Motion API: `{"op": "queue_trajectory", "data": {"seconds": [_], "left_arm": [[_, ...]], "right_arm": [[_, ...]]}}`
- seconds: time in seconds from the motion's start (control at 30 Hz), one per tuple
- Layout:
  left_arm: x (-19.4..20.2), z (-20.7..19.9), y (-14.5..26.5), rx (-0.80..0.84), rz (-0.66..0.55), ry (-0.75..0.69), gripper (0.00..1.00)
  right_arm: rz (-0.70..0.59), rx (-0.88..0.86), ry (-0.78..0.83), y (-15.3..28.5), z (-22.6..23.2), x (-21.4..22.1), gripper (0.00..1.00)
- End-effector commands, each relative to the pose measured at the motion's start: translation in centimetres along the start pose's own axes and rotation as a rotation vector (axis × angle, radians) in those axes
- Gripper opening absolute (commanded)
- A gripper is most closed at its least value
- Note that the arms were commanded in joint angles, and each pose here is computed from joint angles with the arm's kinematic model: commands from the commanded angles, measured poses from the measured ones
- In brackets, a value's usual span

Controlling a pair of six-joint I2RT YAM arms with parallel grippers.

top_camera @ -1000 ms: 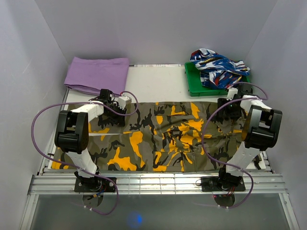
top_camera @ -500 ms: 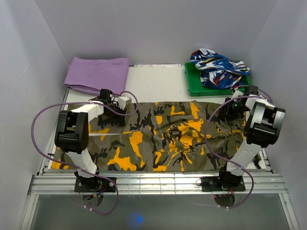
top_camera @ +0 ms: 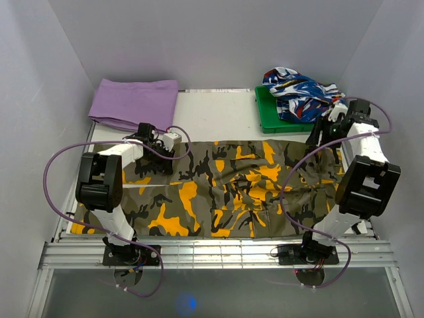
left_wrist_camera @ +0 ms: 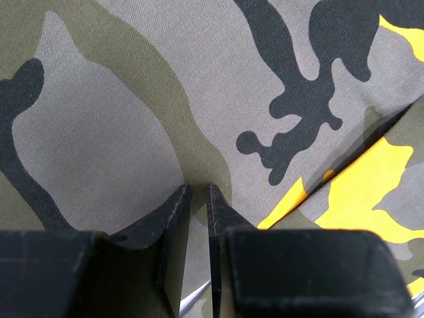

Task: Fold and stack the trousers
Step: Flatten the trousers out

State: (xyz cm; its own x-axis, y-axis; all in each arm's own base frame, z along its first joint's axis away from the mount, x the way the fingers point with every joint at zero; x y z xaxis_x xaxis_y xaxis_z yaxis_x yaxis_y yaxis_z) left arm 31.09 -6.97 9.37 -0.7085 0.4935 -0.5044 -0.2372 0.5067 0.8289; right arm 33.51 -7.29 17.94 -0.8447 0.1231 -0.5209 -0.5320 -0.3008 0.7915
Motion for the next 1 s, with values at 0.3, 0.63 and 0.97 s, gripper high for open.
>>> {"op": "queue_trajectory", "data": {"seconds": [0.3,0.63,0.97], "left_arm": [[2.6,-0.3,-1.8,0.029,0.117,0.042,0.28],[2.5,-0.4,-1.4,0.024,0.123,0.034,0.28],[2.4,-0.3,-1.4,0.023,0.129,0.041,0.28]], "right_arm": [[-0.090,0.225,0.180,3.2,-0.8,-1.3,0.13],[0.030,0.126,0.113,-2.8,-2.1,3.1,0.08],[0.055,-0.122,0.022,-4.5,-0.3,4.6,0.08]]}}
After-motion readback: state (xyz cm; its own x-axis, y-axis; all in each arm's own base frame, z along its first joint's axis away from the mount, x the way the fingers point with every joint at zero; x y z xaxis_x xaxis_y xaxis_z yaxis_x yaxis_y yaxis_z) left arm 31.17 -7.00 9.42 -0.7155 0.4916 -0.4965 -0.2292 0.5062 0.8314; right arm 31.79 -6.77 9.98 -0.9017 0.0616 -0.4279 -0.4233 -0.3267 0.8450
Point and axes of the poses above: each gripper's point midway between its finger pads, its own y axis back along the fingers, its own z axis along the line the jaws close on, x = y × z, the point moved 9 cm from there along y, back along the fingers
